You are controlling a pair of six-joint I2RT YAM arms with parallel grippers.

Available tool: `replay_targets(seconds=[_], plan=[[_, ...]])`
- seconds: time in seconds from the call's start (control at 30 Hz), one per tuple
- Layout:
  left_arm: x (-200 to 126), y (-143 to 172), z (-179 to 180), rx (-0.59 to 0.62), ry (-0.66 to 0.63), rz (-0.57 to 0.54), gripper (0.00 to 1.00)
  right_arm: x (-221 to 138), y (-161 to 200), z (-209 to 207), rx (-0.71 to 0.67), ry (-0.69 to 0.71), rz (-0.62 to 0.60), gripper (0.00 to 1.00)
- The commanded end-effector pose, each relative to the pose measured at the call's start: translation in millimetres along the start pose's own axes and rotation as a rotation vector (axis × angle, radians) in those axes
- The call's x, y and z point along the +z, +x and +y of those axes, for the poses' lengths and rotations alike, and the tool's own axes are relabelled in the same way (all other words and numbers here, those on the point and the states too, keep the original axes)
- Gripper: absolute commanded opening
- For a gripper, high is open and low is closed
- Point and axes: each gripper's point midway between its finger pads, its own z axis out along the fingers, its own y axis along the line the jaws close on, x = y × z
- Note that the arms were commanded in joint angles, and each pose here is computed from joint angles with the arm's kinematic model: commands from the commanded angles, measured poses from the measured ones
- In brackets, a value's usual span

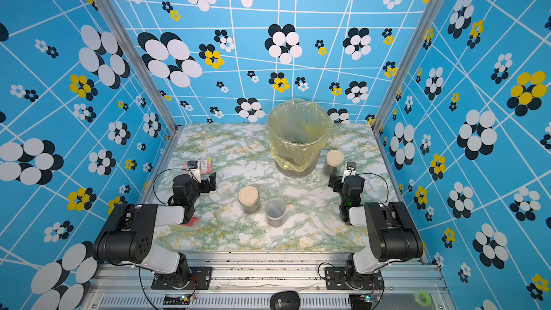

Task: Empty moldy tea leaves from jars
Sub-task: Pick up the jar from the center of the board.

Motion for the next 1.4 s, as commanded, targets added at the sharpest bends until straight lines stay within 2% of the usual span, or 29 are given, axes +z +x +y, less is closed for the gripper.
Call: replay_targets(seconds=[0.0,0.13,0.27,0.33,0.47,0.57,0.77,0.83,0.87,1.0,1.1,1.27,1.37], plan=[[4.3,-8.0,-0.9,0.001,0.007,-0.018,0.99,4.3,-9.3,-1.4,0.013,0.009,-0.025,0.99],[4.0,-9.2,0.6,0.001,-0.002,-0.024,0.99,2.6,-10.8,-5.2,0.02,0.03,-0.035,0.99],[3.5,-33.5,8.3,-0.017,-0.051,0.047,0.99,-23.0,-38.9,-26.6,0.064,0.127,-0.081,0.98],[-1.9,-46.3,11.5,-0.02,-0.077,0.051,0.99,-38.4,-54.3,-43.9,0.145,0.212,-0.076,0.98],[-26.8,-92.6,13.1,-0.091,-0.104,-0.062,0.99,-67.6,-85.5,-43.1,0.238,0.174,-0.064,0.95],[-45.6,-125.3,-2.3,-0.088,-0.107,-0.068,0.99,-87.4,-94.4,-40.5,0.268,0.14,-0.016,0.92],[-96.7,-172.1,-56.7,-0.052,-0.025,-0.043,0.99,-126.5,-95.3,6.3,0.255,-0.123,0.129,0.94],[-114.1,-175.3,-70.4,-0.04,0.016,-0.014,0.99,-140.5,-91.1,29.7,0.242,-0.245,0.172,0.97],[-122.7,-173.1,-76.8,-0.039,0.044,0.009,0.99,-150.6,-87.8,49.8,0.22,-0.331,0.2,0.99],[-150.8,-161.9,-98.6,-0.023,0.144,0.057,0.99,-180.0,-70.8,98.9,0.086,-0.499,0.304,0.99],[-164.2,-149.5,-103.4,-0.01,0.169,0.084,0.99,-198.7,-58.4,123.9,-0.021,-0.583,0.383,0.99],[-176.3,-133.7,-100.2,-0.003,0.177,0.109,0.99,-221.9,-52.9,151.6,-0.125,-0.701,0.415,0.99],[-177.9,-130.7,-100.3,-0.022,0.185,0.101,0.99,-231.4,-36.2,168.0,-0.213,-0.761,0.511,0.99]])
